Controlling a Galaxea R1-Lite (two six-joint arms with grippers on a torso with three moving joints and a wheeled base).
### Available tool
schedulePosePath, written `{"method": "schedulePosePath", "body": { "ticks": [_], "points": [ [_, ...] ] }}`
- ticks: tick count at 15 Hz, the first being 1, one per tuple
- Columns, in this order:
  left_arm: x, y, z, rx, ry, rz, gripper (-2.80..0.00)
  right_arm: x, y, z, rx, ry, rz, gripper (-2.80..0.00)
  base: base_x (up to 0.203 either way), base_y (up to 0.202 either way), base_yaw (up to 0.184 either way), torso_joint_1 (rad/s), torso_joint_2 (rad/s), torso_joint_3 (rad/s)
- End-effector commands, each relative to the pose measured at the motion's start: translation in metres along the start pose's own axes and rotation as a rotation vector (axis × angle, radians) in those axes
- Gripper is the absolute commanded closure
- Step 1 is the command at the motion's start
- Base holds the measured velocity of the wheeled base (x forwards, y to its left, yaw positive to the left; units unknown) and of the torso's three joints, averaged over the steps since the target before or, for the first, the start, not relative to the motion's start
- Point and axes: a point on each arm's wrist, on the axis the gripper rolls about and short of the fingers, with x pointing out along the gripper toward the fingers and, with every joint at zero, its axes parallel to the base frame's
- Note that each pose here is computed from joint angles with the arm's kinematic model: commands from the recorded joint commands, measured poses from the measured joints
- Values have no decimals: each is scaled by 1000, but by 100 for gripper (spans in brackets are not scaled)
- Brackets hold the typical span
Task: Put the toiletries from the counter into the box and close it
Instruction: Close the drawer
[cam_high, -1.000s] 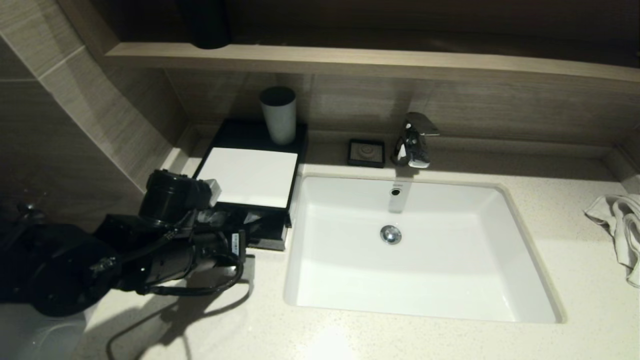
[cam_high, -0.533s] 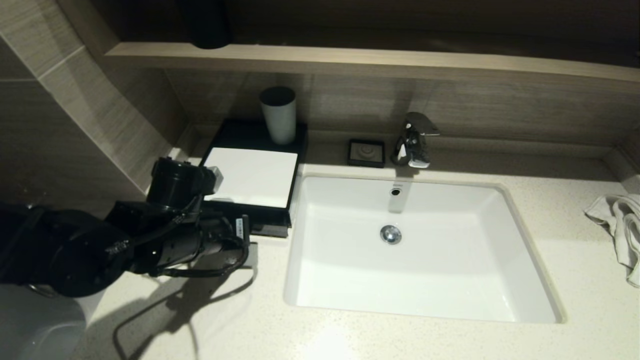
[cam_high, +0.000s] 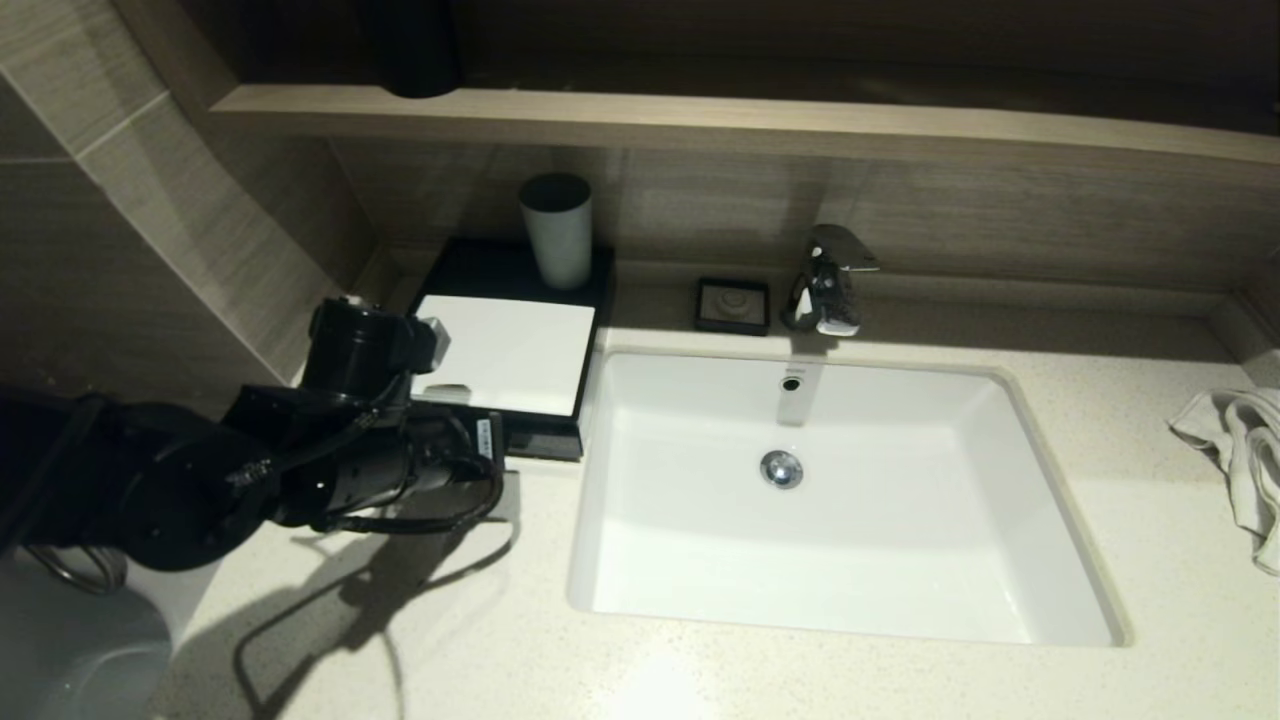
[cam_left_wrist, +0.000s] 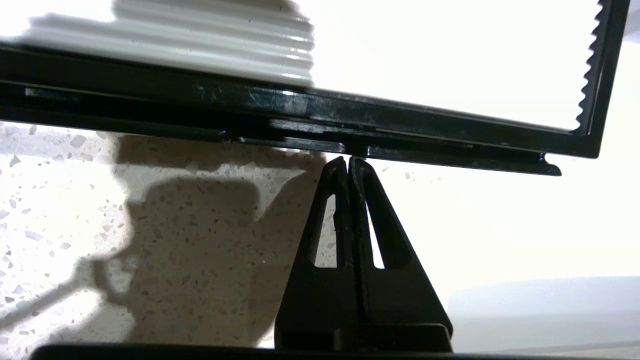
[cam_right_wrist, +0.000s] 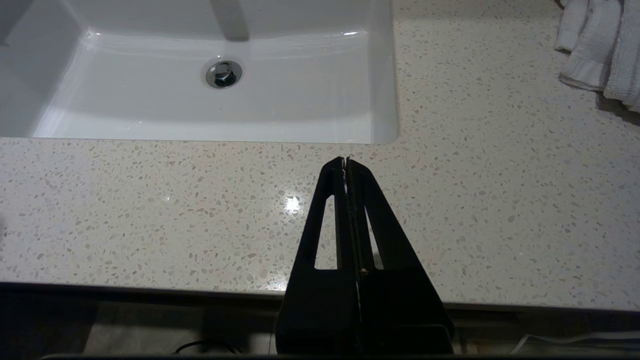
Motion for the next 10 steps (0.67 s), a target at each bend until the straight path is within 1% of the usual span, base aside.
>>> {"method": "schedulePosePath", "body": {
  "ticks": [1,5,10],
  "points": [
    [0,-1,4,-7,-24,-7,0,0,0,0,0,1,0,0,0,0,0,0,0,0],
    [1,-3,8,-10,-45,-15,0,0,0,0,0,0,0,0,0,0,0,0,0,0],
    [-1,-2,7,-8,-45,-2,0,0,0,0,0,2,0,0,0,0,0,0,0,0]
  ]
}}
